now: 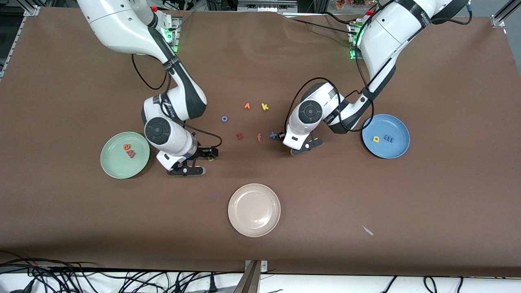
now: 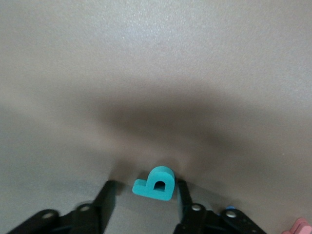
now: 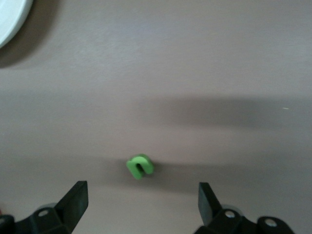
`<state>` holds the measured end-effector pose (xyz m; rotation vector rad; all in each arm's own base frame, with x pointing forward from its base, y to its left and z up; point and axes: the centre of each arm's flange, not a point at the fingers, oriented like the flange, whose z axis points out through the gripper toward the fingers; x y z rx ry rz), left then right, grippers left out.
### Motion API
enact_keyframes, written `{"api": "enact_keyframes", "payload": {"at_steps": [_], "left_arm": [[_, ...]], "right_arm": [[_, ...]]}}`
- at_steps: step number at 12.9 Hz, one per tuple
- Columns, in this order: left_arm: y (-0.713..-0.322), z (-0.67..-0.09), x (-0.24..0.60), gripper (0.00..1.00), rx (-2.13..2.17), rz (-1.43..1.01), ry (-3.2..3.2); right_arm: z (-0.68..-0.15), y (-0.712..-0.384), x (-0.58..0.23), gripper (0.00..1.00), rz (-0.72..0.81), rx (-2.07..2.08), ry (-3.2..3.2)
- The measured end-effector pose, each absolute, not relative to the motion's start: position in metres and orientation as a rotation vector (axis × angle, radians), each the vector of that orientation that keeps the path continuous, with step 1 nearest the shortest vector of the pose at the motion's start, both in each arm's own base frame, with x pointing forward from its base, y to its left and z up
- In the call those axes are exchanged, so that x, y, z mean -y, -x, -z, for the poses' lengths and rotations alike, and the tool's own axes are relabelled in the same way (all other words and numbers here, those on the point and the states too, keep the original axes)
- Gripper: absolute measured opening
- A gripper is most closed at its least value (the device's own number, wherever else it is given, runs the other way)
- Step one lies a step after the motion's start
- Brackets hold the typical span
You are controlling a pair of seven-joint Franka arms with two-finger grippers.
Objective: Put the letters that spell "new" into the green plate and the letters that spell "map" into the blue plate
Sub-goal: 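Grasp the green n with the right gripper while the left gripper lifts b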
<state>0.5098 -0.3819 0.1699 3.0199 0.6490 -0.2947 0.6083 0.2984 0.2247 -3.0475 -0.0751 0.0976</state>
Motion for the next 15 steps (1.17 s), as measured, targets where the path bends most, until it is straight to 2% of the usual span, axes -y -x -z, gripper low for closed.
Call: {"api": "enact_keyframes", "payload": {"at_steps": [1,2,3,4,5,6,11,12,13,15], "left_arm": [[-0.511,-0.170,0.382,0.56,-0.651,0.292,-3.018],[-0.512,-0.171,0.382,0.49,-0.652,0.290,-3.016],[-0.513,-0.171,0.383,0.49,-0.654,0.289,-3.014],[-0.515,-0.171,0.383,0.42,-0.655,0.287,-3.012],[-0.515,-0.171,0.383,0.41,-0.656,0.287,-3.011],[-0.515,-0.172,0.384,0.37,-0.656,0.286,-3.010],[-0.515,-0.172,0.384,0.37,-0.654,0.285,-3.011],[-0.516,-0.172,0.383,0.37,-0.655,0.285,-3.011],[-0.519,-0.173,0.382,0.37,-0.660,0.278,-3.010],[-0.529,-0.179,0.371,0.37,-0.679,0.272,-3.028]], "right_arm": [[-0.218,-0.604,-0.307,1.00,-0.098,0.137,3.054],[-0.211,-0.599,-0.315,1.00,-0.097,0.211,3.071],[-0.205,-0.596,-0.319,1.00,-0.087,0.272,3.095],[-0.202,-0.595,-0.321,1.00,-0.070,0.314,3.111],[-0.199,-0.596,-0.321,1.00,-0.054,0.351,3.116],[-0.197,-0.597,-0.320,1.00,-0.049,0.393,3.112],[-0.188,-0.599,-0.321,0.97,-0.012,0.514,3.085],[-0.186,-0.599,-0.321,0.89,-0.007,0.522,3.082],[-0.185,-0.599,-0.321,0.88,-0.008,0.533,3.081],[-0.184,-0.599,-0.321,0.74,-0.010,0.562,3.076]]}}
